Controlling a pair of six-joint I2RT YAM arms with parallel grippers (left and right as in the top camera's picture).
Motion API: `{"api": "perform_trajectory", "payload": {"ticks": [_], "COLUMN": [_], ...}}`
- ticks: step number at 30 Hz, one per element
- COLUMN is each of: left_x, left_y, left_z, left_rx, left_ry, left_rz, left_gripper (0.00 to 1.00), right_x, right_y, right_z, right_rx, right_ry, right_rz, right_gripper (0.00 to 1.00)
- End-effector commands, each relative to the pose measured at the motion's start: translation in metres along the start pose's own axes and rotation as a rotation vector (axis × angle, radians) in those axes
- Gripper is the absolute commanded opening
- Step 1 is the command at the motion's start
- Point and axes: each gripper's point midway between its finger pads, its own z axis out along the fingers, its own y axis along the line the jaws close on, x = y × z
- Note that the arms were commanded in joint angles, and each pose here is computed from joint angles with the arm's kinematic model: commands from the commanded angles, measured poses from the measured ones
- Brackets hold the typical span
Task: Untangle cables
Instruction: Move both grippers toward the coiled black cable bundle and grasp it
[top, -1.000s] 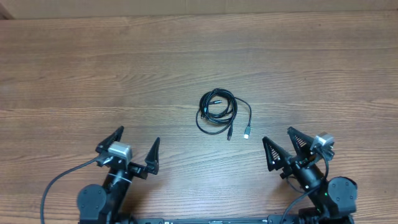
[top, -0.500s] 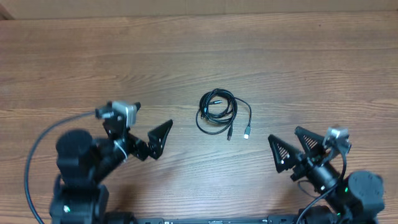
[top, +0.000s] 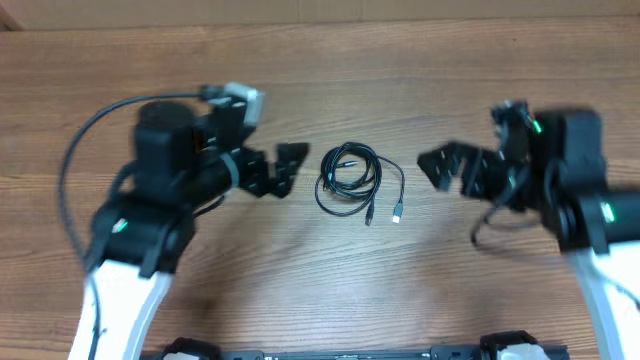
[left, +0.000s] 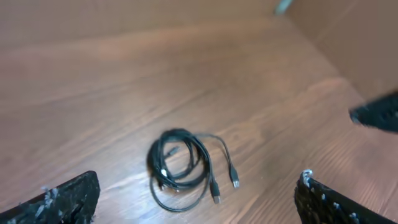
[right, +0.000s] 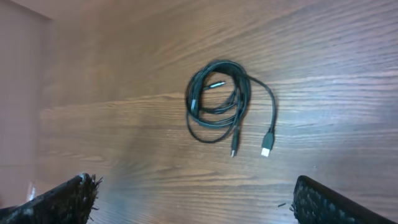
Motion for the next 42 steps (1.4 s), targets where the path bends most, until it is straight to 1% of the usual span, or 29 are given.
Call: {"api": "perform_trajectory", "payload": {"ticks": [1,5,7,8,9,10,11,13,15,20,23,27,30,34,37,42], "left_x": [0.012,0.037,0.048,0.054,0.061,0.067,0.075,0.091,0.107,0.134,0.145,0.148,0.147,0.147,0.149,0.151], "left_y": [0.007,0.015,0.022,0.027,0.033,0.042,0.052,0.071,0.085,0.098,0.102,0.104,0.103,0.104,0.109,0.114], "left_z": [0.036,0.067,0.079,0.085,0.090,0.095,0.098,0.105,0.111,0.128,0.134,0.136,0.136,0.136,0.133,0.130], "left_rx": [-0.039,-0.021,-0.023,-0.032,-0.051,-0.086,-0.141,-0.251,-0.333,-0.391,-0.403,-0.408,-0.406,-0.407,-0.438,-0.464], "left_ry": [0.088,0.202,0.251,0.276,0.299,0.322,0.345,0.384,0.423,0.498,0.529,0.539,0.537,0.534,0.538,0.546], "left_rz": [-0.057,-0.105,-0.129,-0.149,-0.182,-0.229,-0.287,-0.398,-0.480,-0.562,-0.576,-0.577,-0.577,-0.577,-0.570,-0.562], "left_gripper": [1.00,1.00,0.99,0.90,0.84,0.75,0.72,0.72,0.69,0.61,0.61,0.61,0.61,0.64,0.64,0.65], "right_x": [-0.016,-0.024,-0.030,-0.033,-0.036,-0.038,-0.039,-0.038,-0.034,-0.023,-0.015,-0.008,-0.009,-0.004,0.008,0.022], "right_y": [0.001,0.013,0.014,0.011,0.008,0.007,0.005,-0.001,-0.009,-0.008,-0.006,0.000,0.006,0.015,0.007,-0.001], "right_z": [0.032,0.070,0.087,0.097,0.105,0.115,0.124,0.141,0.158,0.194,0.211,0.230,0.242,0.260,0.275,0.294], "right_rx": [-0.024,-0.160,-0.195,-0.190,-0.186,-0.183,-0.179,-0.134,-0.070,0.014,0.060,0.083,0.078,0.059,0.102,0.118], "right_ry": [0.078,0.156,0.174,0.180,0.186,0.193,0.199,0.209,0.217,0.224,0.221,0.211,0.188,0.187,0.210,0.251], "right_rz": [0.001,0.022,0.057,0.099,0.138,0.164,0.185,0.243,0.305,0.339,0.353,0.358,0.345,0.335,0.367,0.369], "right_gripper": [1.00,1.00,0.94,0.89,0.87,0.83,0.78,0.70,0.66,0.56,0.50,0.44,0.43,0.42,0.41,0.38]}}
